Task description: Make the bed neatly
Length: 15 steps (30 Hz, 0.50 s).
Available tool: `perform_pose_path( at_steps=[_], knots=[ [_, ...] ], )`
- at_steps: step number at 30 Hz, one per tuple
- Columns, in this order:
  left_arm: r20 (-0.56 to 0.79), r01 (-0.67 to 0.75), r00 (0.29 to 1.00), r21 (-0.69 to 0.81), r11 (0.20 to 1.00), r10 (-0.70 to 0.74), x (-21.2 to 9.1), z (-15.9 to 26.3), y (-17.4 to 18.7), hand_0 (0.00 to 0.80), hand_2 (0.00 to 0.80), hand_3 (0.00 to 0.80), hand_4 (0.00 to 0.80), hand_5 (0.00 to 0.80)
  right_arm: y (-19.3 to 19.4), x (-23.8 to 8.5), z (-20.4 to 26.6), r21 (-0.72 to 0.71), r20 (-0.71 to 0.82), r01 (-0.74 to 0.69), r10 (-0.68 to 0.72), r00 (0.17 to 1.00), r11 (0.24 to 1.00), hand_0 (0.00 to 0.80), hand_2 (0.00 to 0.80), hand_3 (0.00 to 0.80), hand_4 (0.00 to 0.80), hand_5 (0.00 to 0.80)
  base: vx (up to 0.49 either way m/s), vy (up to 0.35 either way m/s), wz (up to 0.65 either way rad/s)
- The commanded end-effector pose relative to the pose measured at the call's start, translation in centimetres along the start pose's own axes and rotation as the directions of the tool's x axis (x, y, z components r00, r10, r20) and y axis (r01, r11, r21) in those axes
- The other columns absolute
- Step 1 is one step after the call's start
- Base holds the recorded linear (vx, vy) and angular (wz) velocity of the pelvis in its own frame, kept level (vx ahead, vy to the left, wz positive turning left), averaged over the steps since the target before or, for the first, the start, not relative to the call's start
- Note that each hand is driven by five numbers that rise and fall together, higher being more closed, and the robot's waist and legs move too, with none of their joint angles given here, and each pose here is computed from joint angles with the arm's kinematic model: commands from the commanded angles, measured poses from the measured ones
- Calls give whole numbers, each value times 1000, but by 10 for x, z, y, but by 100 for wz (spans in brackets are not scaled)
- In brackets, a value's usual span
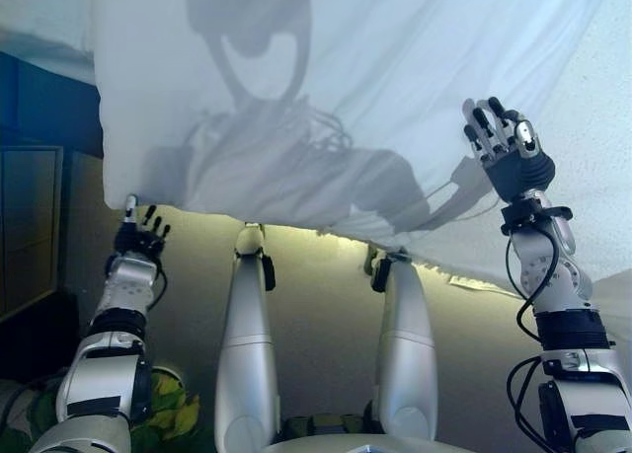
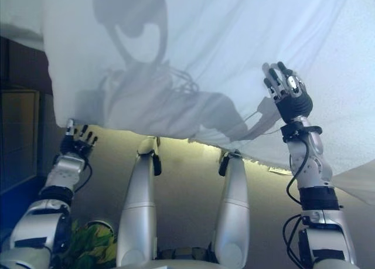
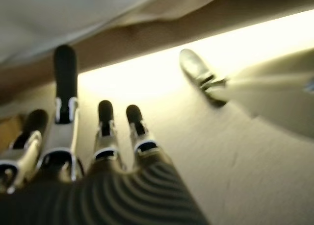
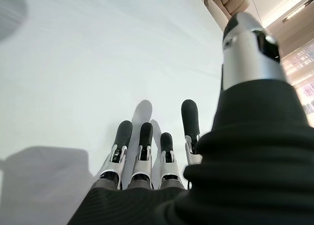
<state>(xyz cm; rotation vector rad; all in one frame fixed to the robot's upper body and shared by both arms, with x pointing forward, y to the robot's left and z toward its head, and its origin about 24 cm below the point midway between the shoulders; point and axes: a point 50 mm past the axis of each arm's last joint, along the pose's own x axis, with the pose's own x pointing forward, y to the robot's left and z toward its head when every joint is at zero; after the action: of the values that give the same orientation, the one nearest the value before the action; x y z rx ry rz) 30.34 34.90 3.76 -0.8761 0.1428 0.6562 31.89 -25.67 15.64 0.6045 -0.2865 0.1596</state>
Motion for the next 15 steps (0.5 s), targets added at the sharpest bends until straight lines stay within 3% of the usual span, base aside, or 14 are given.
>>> perform_pose_path(
  at_steps=[1, 8, 15],
  knots=[
    [49, -181, 982, 22, 983, 180, -3, 21, 35, 0, 0, 0, 0, 0, 2, -8, 31, -57, 89, -26, 31, 996, 998, 0, 0, 0, 0, 0, -5, -13, 4],
    [94, -274, 958, 9, 962, 272, -8, 42, 57, 0, 0, 0, 0, 0, 0, -14, 23, -62, 67, -18, 22, 997, 998, 0, 0, 0, 0, 0, -10, -2, 2],
    [163, -112, 981, 14, 994, 108, -9, 41, 43, 0, 0, 0, 0, 0, -9, -31, -3, -46, 28, 46, -45, 999, 998, 0, 0, 0, 0, 0, 20, -82, 3]
  ],
)
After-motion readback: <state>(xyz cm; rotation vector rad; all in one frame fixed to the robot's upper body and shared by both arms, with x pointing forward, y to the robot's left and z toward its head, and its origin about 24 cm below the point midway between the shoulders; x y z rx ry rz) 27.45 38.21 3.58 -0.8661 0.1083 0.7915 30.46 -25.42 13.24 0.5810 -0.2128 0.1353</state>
